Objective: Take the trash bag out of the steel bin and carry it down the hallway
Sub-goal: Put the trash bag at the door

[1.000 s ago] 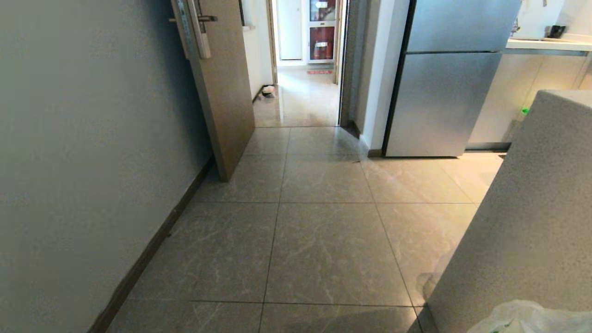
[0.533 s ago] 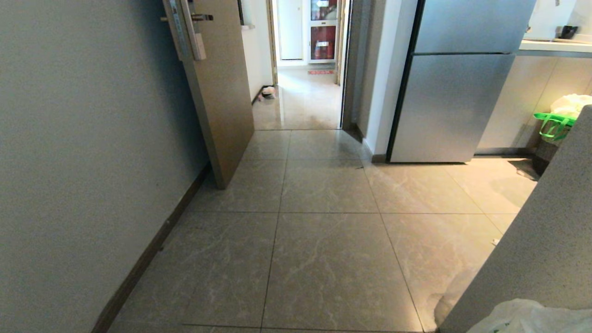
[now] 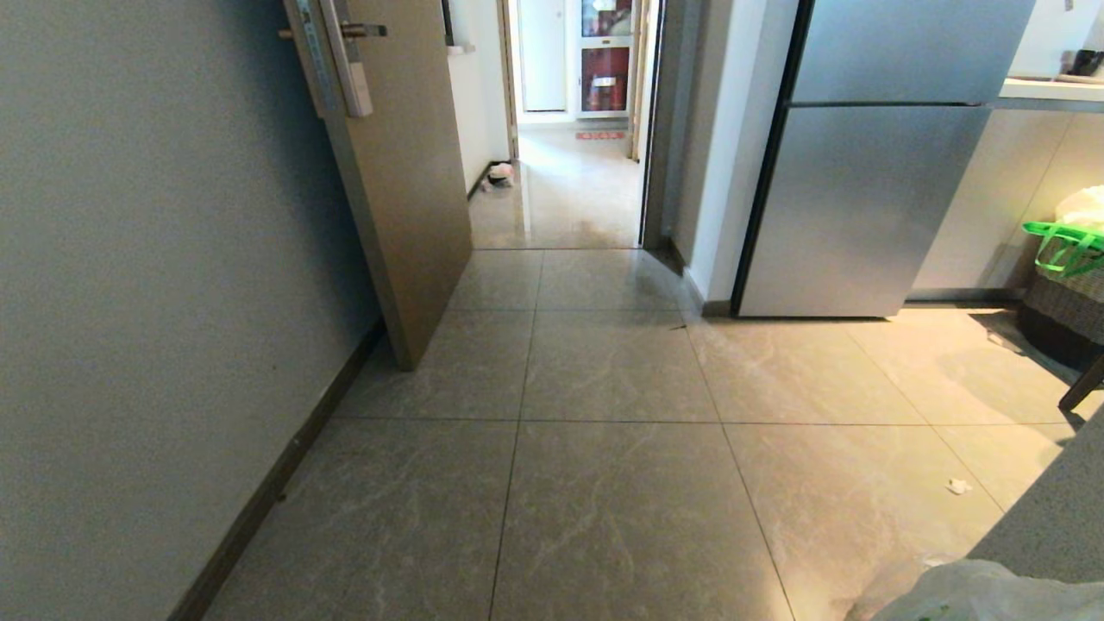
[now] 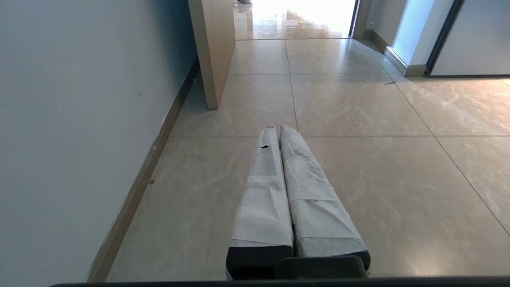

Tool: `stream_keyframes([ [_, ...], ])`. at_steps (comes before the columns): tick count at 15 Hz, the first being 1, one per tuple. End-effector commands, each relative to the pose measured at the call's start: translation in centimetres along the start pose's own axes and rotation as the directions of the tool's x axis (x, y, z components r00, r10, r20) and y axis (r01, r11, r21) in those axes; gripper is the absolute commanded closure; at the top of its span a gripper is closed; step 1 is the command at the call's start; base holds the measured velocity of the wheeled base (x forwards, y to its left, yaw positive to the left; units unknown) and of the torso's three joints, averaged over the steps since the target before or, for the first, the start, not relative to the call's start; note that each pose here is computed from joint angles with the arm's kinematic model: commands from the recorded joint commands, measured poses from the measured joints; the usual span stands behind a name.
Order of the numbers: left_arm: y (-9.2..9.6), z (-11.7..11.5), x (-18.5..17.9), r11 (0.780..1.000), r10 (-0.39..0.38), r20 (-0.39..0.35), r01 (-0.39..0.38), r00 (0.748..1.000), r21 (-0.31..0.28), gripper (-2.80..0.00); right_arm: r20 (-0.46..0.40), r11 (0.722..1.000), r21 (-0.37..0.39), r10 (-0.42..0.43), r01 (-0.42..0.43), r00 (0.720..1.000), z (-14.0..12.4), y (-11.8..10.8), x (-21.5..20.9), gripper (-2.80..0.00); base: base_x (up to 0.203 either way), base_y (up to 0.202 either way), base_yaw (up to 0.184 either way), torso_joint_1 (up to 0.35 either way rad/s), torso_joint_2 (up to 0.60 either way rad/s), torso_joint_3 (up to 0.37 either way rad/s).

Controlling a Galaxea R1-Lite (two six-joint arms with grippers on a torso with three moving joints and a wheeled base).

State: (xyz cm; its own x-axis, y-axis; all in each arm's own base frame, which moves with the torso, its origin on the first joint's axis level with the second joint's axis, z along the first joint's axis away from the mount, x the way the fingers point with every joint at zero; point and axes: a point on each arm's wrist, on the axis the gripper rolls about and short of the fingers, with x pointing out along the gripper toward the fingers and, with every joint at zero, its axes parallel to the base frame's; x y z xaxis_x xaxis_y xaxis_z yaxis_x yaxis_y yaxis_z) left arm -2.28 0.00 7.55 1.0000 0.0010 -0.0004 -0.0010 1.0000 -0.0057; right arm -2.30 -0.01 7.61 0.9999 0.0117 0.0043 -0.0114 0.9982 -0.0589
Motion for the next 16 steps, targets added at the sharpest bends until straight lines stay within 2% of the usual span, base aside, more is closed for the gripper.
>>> stream_keyframes([
  [1,0.00,0.00,0.01,1.000,0.001,-0.001,-0.001,1.000,0.000,0.00,0.039,1.000,-0.001,0.000,0.000,0.999,-0.10,0.01,-0.29,0.00,0.192,0.000,0.001,0.002,0.00,0.002],
  [16,0.00,0.00,0.00,1.000,0.001,0.000,-0.001,1.000,0.000,0.00,0.039,1.000,-0.001,-0.002,0.002,0.999,-0.10,0.01,-0.29,0.00,0.191,0.000,0.002,0.002,0.00,0.002],
])
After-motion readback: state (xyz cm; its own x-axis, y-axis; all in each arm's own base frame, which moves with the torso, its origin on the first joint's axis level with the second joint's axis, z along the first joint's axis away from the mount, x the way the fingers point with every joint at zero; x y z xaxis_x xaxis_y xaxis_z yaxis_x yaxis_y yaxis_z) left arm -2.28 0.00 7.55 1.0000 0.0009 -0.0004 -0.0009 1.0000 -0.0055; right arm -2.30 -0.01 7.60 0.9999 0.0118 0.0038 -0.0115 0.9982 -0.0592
